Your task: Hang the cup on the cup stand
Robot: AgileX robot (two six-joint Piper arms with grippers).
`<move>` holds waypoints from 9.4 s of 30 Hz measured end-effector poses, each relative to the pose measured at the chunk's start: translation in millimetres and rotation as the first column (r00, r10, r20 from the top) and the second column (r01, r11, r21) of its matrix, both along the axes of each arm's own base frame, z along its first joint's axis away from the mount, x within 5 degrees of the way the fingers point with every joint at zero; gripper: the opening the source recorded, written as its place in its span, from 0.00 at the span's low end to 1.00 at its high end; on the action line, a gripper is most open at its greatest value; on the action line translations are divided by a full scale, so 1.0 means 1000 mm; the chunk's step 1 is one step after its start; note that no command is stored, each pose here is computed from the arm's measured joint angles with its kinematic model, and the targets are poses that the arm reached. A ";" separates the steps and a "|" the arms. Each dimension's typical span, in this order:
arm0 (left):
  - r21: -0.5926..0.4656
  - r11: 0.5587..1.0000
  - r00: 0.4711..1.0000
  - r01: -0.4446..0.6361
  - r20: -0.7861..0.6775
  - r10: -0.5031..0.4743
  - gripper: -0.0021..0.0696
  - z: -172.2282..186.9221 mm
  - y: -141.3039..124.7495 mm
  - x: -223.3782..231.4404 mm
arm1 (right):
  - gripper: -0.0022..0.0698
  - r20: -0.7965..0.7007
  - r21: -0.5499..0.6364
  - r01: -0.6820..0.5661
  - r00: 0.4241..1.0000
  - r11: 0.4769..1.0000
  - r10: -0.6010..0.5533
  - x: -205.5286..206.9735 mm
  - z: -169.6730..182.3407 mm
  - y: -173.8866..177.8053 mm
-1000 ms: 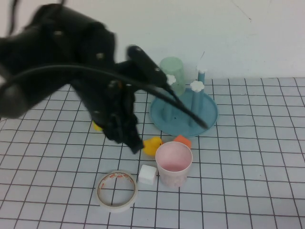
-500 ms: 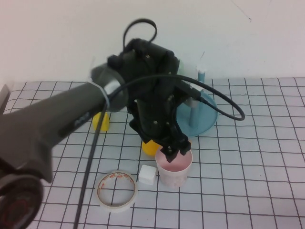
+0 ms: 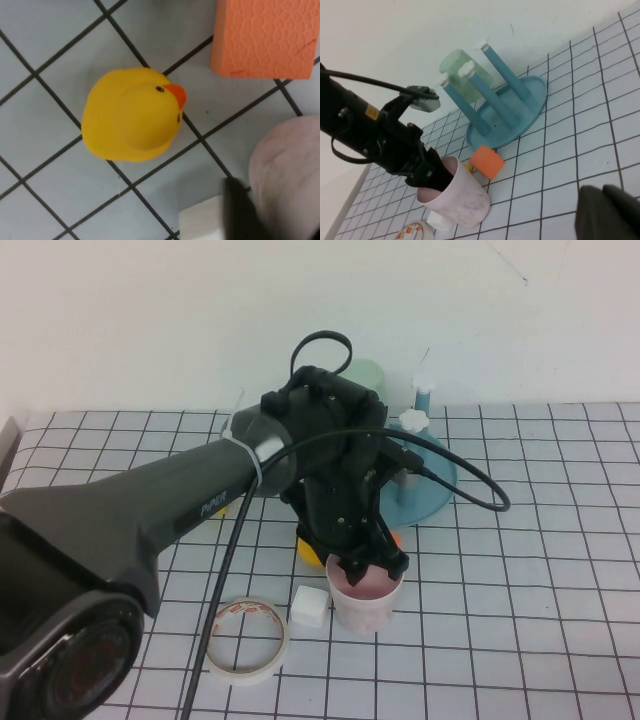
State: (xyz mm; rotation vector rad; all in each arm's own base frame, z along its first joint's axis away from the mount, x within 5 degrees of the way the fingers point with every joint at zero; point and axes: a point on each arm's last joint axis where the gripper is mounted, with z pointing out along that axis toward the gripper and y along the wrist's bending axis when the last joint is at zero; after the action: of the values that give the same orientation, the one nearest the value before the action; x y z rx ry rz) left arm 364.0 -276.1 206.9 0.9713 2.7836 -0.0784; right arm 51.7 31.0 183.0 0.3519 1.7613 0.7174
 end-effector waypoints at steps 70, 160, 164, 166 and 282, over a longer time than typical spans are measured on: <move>-0.365 0.681 0.078 0.635 0.907 0.414 0.04 0.094 0.109 -0.156 | 0.95 -0.033 0.491 -0.482 0.822 0.726 0.568 0.117 0.135 0.027; -0.430 0.655 0.108 0.621 0.875 0.472 0.09 0.095 0.112 -0.155 | 0.84 -0.083 0.452 -0.655 0.645 0.605 0.760 0.227 0.169 0.160; -0.429 0.653 0.109 0.624 0.875 0.471 0.28 0.095 0.111 -0.155 | 0.84 -0.078 0.441 -0.662 0.645 0.606 0.760 0.227 0.169 0.160; -0.427 0.653 0.110 0.626 0.877 0.468 0.39 0.094 0.111 -0.155 | 0.84 -0.077 0.439 -0.663 0.645 0.607 0.761 0.227 0.169 0.160; -0.672 0.684 0.367 0.286 0.736 0.569 0.03 0.006 0.220 -0.261 | 0.21 0.157 -0.550 -0.127 0.955 0.825 0.252 0.356 0.177 0.122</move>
State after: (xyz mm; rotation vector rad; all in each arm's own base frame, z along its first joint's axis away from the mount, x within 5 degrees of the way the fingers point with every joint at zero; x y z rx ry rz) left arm 102.8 -55.8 213.2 0.2791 1.4485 -0.4217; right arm 407.9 153.3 360.0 -0.2858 1.7094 0.3539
